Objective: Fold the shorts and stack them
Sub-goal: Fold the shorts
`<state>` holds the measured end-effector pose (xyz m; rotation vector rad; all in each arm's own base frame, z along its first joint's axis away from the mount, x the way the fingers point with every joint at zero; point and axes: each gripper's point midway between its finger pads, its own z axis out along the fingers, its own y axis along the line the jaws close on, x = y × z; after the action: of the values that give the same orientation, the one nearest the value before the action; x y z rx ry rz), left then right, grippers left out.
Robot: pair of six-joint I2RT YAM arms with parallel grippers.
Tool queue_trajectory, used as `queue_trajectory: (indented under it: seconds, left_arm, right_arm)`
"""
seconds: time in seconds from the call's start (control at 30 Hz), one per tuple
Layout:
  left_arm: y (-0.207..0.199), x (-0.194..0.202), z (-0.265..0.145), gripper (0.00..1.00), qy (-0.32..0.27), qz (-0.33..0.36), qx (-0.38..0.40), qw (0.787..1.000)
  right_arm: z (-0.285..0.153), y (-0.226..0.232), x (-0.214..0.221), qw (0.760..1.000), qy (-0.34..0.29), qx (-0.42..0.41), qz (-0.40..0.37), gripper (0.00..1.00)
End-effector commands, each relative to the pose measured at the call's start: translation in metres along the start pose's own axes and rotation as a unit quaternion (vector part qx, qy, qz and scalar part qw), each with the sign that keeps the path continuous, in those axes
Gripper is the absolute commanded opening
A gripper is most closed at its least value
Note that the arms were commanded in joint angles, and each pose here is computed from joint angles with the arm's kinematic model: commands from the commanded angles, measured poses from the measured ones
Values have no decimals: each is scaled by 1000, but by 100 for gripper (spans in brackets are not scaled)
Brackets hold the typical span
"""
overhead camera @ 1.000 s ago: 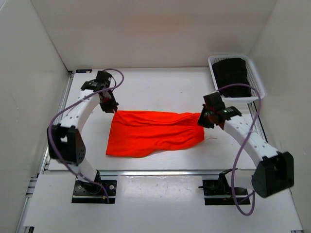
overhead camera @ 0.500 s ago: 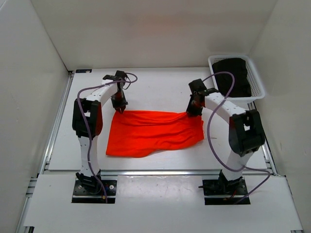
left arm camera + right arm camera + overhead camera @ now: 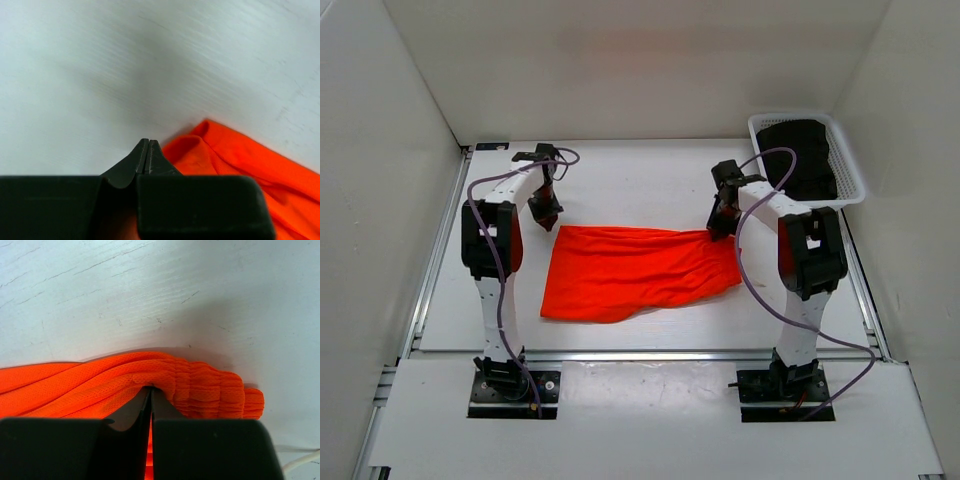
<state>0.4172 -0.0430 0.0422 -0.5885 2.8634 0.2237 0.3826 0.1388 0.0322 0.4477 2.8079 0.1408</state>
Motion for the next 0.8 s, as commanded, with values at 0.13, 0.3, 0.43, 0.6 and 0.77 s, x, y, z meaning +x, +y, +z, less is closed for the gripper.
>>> queue_trajectory:
  seconds: [0.13,0.3,0.43,0.6,0.77]
  left_arm:
    - [30,-48,-54,10,-78,-47,2,996]
    - [31,-46,-115,33,-132,-39,43,990]
    - [27,-8,-117,34,-105,-27,87,990]
    - [21,33,-96,34,-66,-15,100,993]
    - [10,43,-95,34,-66,-1,107,992]
  right_arm:
    - [-43,13,-26,999,-42,-28,-12,22]
    - [-135,12,-47,987,-143,-71,2,91]
    - [-148,-24,-19,985,-145,-74,49,94]
    - [-145,-67,34,979,-131,-113,106,97]
    - [-118,-89,72,968,-77,-160,178,100]
